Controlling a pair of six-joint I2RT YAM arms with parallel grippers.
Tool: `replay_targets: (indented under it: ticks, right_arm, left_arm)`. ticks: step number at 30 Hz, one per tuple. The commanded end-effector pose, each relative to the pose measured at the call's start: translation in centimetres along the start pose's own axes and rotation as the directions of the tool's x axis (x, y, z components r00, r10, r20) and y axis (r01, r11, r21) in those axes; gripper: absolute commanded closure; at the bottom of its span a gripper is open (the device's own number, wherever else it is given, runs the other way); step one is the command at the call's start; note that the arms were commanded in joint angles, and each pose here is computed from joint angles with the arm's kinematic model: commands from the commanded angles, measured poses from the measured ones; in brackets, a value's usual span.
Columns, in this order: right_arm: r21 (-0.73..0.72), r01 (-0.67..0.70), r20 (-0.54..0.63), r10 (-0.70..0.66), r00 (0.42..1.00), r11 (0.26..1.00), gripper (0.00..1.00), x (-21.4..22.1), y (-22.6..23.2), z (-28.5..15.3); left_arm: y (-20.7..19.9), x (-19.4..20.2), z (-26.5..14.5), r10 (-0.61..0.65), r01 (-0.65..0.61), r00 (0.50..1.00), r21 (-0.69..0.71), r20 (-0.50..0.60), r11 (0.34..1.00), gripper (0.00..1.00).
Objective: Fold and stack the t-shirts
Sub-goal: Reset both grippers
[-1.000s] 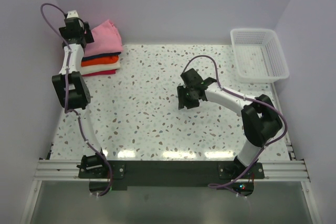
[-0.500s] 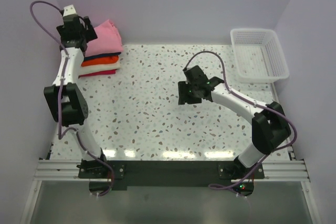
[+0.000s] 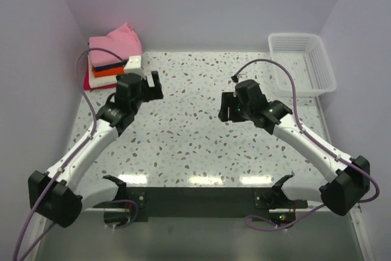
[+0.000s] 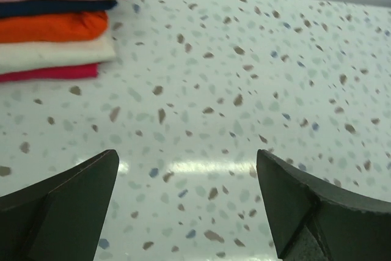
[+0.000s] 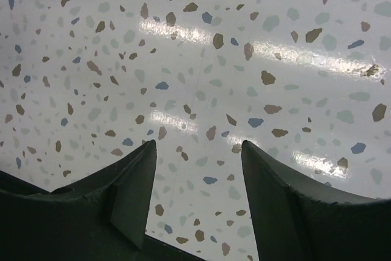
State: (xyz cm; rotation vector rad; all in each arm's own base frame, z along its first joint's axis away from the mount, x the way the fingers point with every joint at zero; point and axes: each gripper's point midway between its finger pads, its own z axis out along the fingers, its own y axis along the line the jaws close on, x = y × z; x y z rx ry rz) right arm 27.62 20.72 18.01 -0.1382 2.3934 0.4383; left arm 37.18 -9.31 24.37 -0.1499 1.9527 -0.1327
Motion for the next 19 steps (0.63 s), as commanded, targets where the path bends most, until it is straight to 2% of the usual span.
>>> replay_targets:
  ticks: [1,2,4,9,12,19]
  right_arm:
    - [0.044,-0.013,0.076,0.010,0.997,0.999,0.38,-0.7,-1.2,-2.2]
    - [0.056,-0.017,0.076,0.013,0.997,0.998,0.38,-0.3,-1.6,-2.4]
    - [0.059,-0.034,0.124,0.027,0.992,0.998,0.37,-0.7,-2.0,-3.6]
    - [0.064,-0.056,0.185,0.043,0.982,0.996,0.33,-0.6,-2.9,-5.2]
    - [0.075,-0.064,0.214,0.047,0.976,0.995,0.33,-0.9,-3.3,-5.7]
    - [0.090,-0.104,0.262,0.078,0.962,0.990,0.33,-1.7,-3.7,-5.9]
  left_arm:
    - [-2.5,3.8,-2.8,-0.012,0.014,1.000,0.063,-0.021,0.998,0.00]
    - [-4.1,4.5,-4.1,0.004,-0.001,1.000,0.124,-0.022,0.992,0.00]
    - [-4.4,6.7,-5.0,0.051,-0.042,0.997,0.132,-0.062,0.990,0.00]
    - [-7.0,9.5,-7.5,0.130,-0.094,0.984,0.261,-0.124,0.961,0.00]
    - [-7.6,9.9,-8.0,0.184,-0.137,0.973,0.293,-0.138,0.946,0.00]
    - [-8.9,7.9,-8.7,0.250,-0.198,0.963,0.356,-0.104,0.913,0.00]
